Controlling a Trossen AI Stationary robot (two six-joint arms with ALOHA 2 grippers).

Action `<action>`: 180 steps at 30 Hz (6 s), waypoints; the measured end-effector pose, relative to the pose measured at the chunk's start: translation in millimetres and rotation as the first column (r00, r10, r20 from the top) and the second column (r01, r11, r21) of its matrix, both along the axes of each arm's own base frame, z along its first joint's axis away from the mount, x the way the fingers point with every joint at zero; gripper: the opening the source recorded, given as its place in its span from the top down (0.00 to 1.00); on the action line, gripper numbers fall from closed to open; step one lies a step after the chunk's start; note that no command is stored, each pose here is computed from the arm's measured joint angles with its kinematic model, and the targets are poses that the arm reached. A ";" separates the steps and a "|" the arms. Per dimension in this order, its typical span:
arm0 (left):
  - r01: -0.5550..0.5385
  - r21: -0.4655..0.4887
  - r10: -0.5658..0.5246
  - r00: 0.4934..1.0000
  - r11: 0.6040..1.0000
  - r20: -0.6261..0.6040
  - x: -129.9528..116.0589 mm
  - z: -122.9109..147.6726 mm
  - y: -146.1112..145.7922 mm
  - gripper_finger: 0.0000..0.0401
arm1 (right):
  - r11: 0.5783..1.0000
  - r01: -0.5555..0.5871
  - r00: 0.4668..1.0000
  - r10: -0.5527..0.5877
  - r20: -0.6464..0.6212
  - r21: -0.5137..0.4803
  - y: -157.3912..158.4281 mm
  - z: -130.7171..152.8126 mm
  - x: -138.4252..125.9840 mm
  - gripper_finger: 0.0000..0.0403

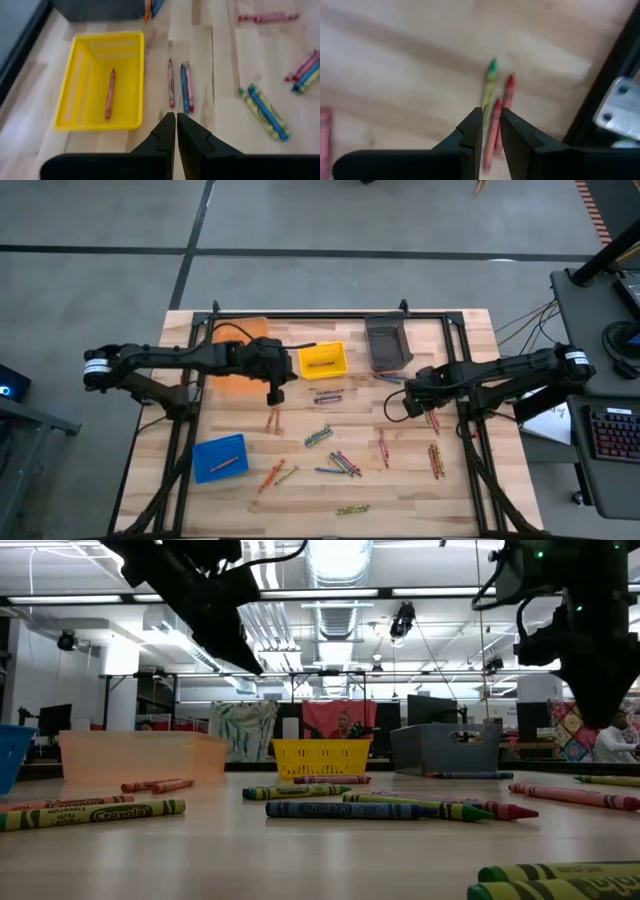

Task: Sort crayons
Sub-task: Put the red crayon into the yellow bin

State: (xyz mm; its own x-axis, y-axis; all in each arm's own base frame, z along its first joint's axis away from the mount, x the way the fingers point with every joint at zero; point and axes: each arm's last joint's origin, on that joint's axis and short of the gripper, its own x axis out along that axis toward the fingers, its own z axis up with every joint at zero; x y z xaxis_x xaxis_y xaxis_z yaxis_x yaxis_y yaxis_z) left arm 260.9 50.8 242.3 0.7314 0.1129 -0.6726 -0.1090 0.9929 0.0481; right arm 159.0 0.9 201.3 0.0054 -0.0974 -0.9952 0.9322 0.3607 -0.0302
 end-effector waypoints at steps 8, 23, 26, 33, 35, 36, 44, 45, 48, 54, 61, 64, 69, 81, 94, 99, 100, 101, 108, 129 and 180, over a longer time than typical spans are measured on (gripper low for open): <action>-0.020 -0.018 0.021 0.999 1.000 0.040 0.7 -4.6 0.0 1.00 | 0.990 0.091 0.995 -0.085 -0.059 0.107 -5.9 -5.4 -5.0 0.85; -0.014 0.019 0.011 0.991 1.000 0.130 7.2 8.0 1.8 1.00 | 0.991 0.085 0.968 -0.057 -0.245 0.104 -32.7 -37.0 13.8 0.85; -0.007 0.032 0.002 0.990 0.999 0.139 8.6 13.0 2.0 1.00 | 0.992 0.040 0.969 -0.009 -0.246 0.121 -37.5 -37.6 16.3 0.85; 0.007 0.053 -0.013 0.991 0.999 0.131 9.3 18.0 2.6 1.00 | 0.992 0.036 0.978 -0.010 -0.208 0.121 -42.4 -29.9 14.1 0.85; 0.007 0.054 -0.014 0.991 0.999 0.132 9.4 18.3 2.6 1.00 | 0.992 0.038 0.979 -0.013 -0.203 0.120 -42.7 -29.2 13.4 0.85; 0.006 0.055 -0.013 0.991 0.998 0.130 9.3 18.2 2.7 1.00 | 0.992 0.038 0.979 -0.013 -0.203 0.120 -42.7 -29.0 13.2 0.85; 0.000 0.057 -0.007 0.992 0.998 0.122 8.5 16.3 2.8 1.00 | 0.992 0.043 0.979 -0.018 -0.202 0.119 -42.7 -29.0 13.3 0.85; 0.000 0.056 -0.006 0.993 0.998 0.118 8.3 15.7 2.8 1.00 | 0.992 0.043 0.979 -0.018 -0.202 0.119 -42.7 -29.0 13.3 0.85; -0.004 0.050 -0.002 0.993 0.999 0.114 8.0 15.3 2.7 1.00 | 0.992 0.046 0.979 -0.021 -0.203 0.118 -42.7 -29.0 13.2 0.85; -0.004 0.048 -0.001 0.994 0.999 0.105 7.4 13.8 2.5 1.00 | 0.992 0.047 0.979 -0.022 -0.203 0.118 -42.6 -29.1 13.3 0.85; -0.006 0.045 0.002 0.994 0.999 0.106 7.4 13.8 2.6 1.00 | 0.992 0.045 0.983 -0.024 -0.182 0.114 -43.0 -28.8 15.6 0.85; -0.007 0.046 0.002 0.994 0.999 0.107 7.5 13.9 2.7 1.00 | 0.994 0.041 0.988 -0.025 -0.151 0.101 -44.1 -29.0 18.7 0.85; 0.012 0.073 -0.020 0.993 0.997 0.116 6.7 16.2 2.5 1.00 | 0.995 0.035 0.995 -0.027 -0.094 0.089 -45.4 -29.7 24.2 0.85; 0.011 0.188 -0.038 0.990 0.982 0.139 -9.2 28.2 25.6 1.00 | 0.949 0.188 0.956 -0.119 -0.267 0.252 -49.3 -25.6 3.1 0.85; -0.066 0.188 0.038 0.988 0.980 0.149 -15.2 29.1 44.6 1.00 | 0.960 0.096 0.989 -0.061 -0.138 0.264 -52.7 -30.3 13.5 0.86; -0.054 0.211 0.022 0.988 0.976 0.151 -14.9 29.7 44.8 1.00 | 0.965 0.123 0.985 -0.090 -0.147 0.232 -53.6 -30.2 13.5 0.87; -0.052 0.218 0.018 0.988 0.975 0.154 -14.7 30.2 45.1 1.00 | 0.964 0.128 0.985 -0.095 -0.147 0.233 -53.5 -30.2 13.6 0.87; -0.051 0.224 0.016 0.987 0.973 0.158 -14.6 30.6 45.5 1.00 | 0.964 0.131 0.984 -0.098 -0.147 0.233 -53.6 -30.2 13.5 0.86; -0.076 0.236 0.038 0.986 0.969 0.162 -17.3 31.1 53.2 1.00 | 0.947 0.198 0.974 -0.161 -0.158 0.252 -53.4 -30.1 12.8 0.72; -0.118 0.236 0.080 0.983 0.965 0.166 -21.7 30.5 63.3 1.00 | 0.933 0.268 0.922 -0.175 -0.346 0.241 -61.9 -64.2 16.0 0.65; -0.238 0.037 0.195 0.866 0.971 0.462 -49.4 75.0 41.0 1.00 | 0.978 0.017 0.995 0.003 0.096 -0.210 -79.5 58.9 40.3 0.98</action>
State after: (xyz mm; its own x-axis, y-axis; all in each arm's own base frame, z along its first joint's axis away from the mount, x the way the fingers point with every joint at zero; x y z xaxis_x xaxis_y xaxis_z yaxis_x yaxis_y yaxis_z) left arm 211.5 91.8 317.3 0.9026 0.3473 -0.2544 -0.3518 0.9356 0.0289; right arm 199.3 -78.6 260.1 0.0974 -0.3045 -0.9475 0.9371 0.3488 -0.0158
